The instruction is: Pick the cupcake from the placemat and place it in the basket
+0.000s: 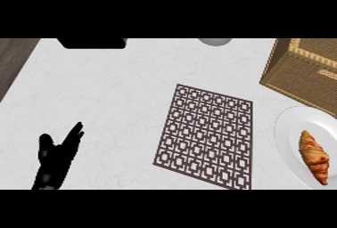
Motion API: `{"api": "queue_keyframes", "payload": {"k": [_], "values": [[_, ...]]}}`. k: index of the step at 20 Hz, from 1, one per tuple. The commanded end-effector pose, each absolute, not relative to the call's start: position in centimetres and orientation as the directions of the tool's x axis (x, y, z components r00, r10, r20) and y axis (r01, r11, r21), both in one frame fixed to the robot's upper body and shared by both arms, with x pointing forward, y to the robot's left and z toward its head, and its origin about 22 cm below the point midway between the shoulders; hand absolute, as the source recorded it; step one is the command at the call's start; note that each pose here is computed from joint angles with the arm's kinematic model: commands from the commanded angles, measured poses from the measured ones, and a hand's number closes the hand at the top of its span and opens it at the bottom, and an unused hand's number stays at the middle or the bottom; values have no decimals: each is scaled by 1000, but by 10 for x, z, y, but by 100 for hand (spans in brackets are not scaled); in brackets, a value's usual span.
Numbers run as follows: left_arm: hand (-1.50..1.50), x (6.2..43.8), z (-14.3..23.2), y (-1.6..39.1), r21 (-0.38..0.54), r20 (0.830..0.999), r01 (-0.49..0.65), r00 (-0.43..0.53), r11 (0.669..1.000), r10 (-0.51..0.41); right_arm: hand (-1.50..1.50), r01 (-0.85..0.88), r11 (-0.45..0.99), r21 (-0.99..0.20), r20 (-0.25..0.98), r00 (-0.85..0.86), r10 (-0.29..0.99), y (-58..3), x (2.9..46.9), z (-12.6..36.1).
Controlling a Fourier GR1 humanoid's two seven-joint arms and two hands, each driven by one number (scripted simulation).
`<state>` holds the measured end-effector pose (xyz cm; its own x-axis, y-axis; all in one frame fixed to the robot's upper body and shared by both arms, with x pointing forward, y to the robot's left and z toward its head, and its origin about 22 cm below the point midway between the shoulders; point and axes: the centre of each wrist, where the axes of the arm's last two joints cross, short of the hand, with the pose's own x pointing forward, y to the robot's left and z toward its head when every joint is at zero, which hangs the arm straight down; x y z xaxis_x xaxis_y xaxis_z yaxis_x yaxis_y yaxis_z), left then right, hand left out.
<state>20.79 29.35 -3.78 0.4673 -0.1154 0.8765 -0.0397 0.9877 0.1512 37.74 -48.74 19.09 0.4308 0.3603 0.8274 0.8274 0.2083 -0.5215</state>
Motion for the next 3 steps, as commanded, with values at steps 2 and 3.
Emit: {"api": "queue_keyframes", "payload": {"k": [2, 3], "values": [[0, 202, -53, 291, 140, 843, -60, 531, 988, -87, -150, 841, 166, -515, 835, 449, 319, -507, 358, 207], [0, 185, -52, 296, 135, 837, -56, 541, 989, -84, -150, 852, 170, -495, 848, 433, 305, -526, 339, 193]]}}
